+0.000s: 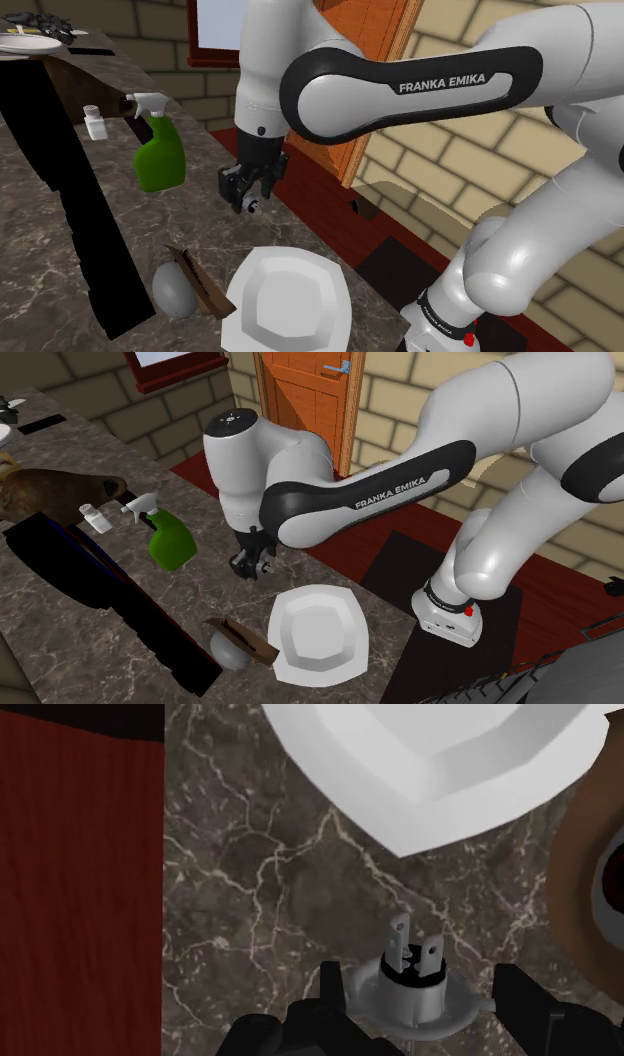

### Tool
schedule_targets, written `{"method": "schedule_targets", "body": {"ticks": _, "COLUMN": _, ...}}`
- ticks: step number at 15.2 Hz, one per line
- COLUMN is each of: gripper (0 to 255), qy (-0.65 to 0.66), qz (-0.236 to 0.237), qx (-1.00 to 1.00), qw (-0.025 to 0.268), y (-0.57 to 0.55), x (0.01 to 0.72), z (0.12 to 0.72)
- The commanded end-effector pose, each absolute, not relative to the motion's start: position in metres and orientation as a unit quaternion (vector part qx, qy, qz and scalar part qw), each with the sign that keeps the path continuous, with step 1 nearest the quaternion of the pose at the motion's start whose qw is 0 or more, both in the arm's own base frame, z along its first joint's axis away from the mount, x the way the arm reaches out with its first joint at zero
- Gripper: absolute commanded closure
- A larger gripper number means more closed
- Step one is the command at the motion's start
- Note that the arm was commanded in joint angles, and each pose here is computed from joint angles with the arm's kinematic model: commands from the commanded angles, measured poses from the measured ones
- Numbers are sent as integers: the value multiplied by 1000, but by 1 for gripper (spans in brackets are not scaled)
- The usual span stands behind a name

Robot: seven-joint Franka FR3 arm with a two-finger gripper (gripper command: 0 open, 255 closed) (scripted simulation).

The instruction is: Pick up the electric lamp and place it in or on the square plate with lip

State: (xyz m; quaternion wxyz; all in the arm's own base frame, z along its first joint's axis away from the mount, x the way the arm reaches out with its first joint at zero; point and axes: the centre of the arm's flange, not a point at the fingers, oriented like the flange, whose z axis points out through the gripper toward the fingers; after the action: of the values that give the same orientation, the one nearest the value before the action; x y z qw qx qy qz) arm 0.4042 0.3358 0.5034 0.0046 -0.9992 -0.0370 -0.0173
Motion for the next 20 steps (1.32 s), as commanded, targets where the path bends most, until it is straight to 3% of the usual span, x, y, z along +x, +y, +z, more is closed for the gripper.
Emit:
{"method": "schedule_targets", "body": {"ticks": 1, "gripper": 255, "qy": -37, "qz": -17, "qx": -999, "qw": 5, "y": 339, "x": 382, "z": 503}}
{"method": "schedule_targets", "body": {"ticks": 13, "gripper": 255, "qy": -37, "qz": -17, "qx": -999, "qw": 5, "y": 356, "x": 225, "z": 493}}
{"method": "schedule_targets", "body": {"ticks": 20, "gripper": 255, "qy": -37, "qz": -17, "qx": -999, "qw": 5, "y": 356, "x": 222, "z": 461}}
